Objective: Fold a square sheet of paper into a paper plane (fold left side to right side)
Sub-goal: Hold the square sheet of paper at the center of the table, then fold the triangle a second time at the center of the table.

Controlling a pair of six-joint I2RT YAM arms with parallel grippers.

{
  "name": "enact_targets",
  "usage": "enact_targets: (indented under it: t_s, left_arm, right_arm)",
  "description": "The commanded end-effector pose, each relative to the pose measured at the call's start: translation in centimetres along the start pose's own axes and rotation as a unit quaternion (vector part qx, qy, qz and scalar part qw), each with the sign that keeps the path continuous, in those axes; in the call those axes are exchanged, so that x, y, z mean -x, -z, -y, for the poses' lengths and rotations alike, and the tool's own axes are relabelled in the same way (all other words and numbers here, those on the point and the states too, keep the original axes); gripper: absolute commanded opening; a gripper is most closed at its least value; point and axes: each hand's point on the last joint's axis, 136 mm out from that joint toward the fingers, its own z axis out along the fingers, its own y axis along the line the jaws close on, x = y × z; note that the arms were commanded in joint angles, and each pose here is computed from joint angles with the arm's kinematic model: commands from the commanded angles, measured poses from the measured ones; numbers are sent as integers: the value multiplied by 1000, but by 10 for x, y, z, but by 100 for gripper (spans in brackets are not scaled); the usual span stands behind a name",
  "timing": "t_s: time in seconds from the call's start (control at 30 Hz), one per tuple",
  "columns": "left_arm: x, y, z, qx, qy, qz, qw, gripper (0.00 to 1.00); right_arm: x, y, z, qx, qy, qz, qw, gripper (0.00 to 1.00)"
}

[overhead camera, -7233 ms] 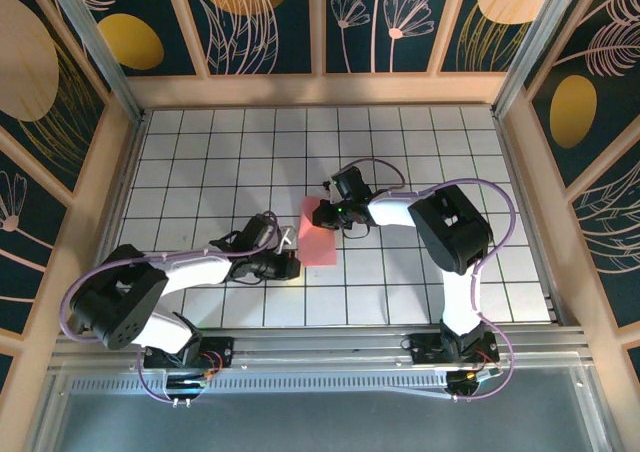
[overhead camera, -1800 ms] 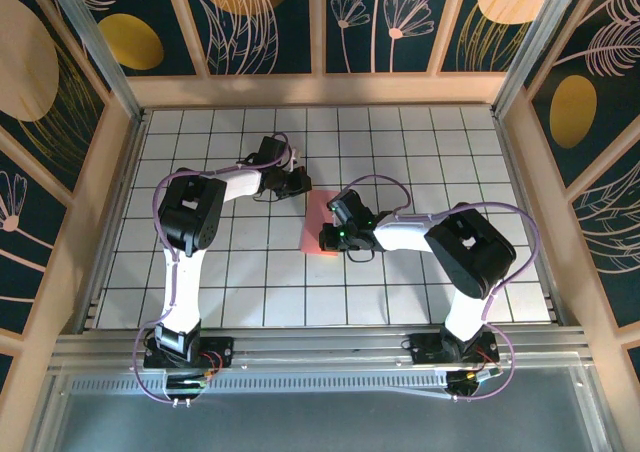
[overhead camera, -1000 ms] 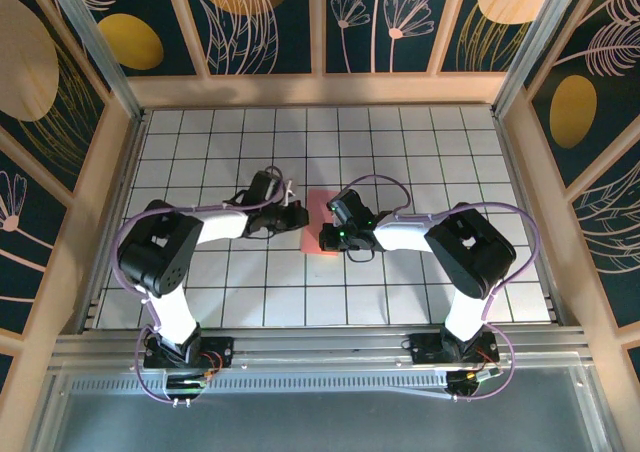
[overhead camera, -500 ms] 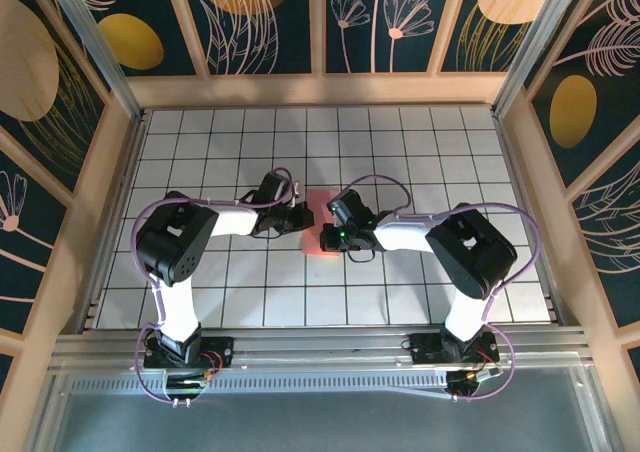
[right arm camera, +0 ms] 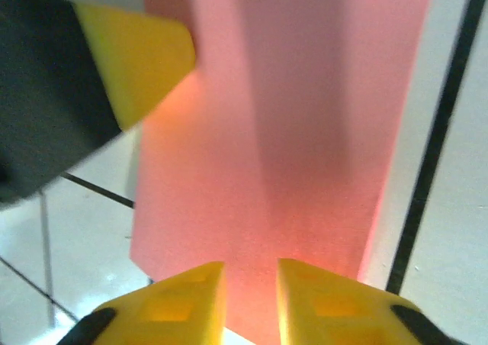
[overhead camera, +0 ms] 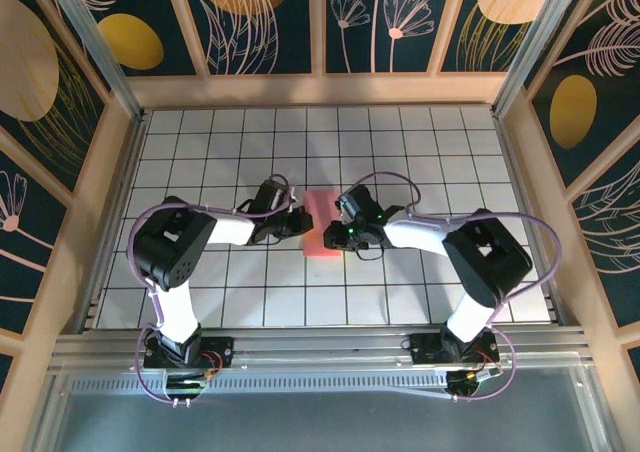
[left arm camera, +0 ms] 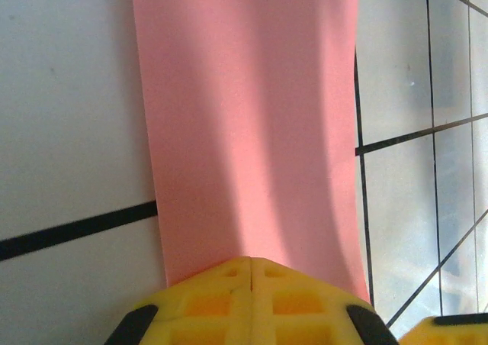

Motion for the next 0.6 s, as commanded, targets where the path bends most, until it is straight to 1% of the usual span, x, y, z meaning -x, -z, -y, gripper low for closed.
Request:
enact_targets:
  t_s: [0.0, 0.07, 0.13, 0.27, 0.4, 0.57]
  left_arm:
    - [-42, 4, -43, 72, 45, -48, 995, 0]
    - [-45, 6, -44, 72, 50, -49, 995, 0]
    - [-49, 7, -45, 70, 56, -50, 995, 0]
    - [-51, 9, -46, 72, 61, -49, 994, 0]
    - [-51, 8, -45, 71, 63, -49, 994, 0]
    - [-52, 8, -44, 71, 62, -50, 994, 0]
  right_arm:
    - [13, 29, -7, 30, -3, 26, 999, 36]
    - [13, 37, 4, 33, -18, 30, 999, 42]
    - [8, 43, 20, 29, -38, 27, 999, 47]
    - [-8, 47, 38, 22, -64, 13, 998, 56]
    - [-22, 41, 34, 52, -84, -9, 995, 56]
    - [-27, 29, 24, 85, -97, -25, 991, 48]
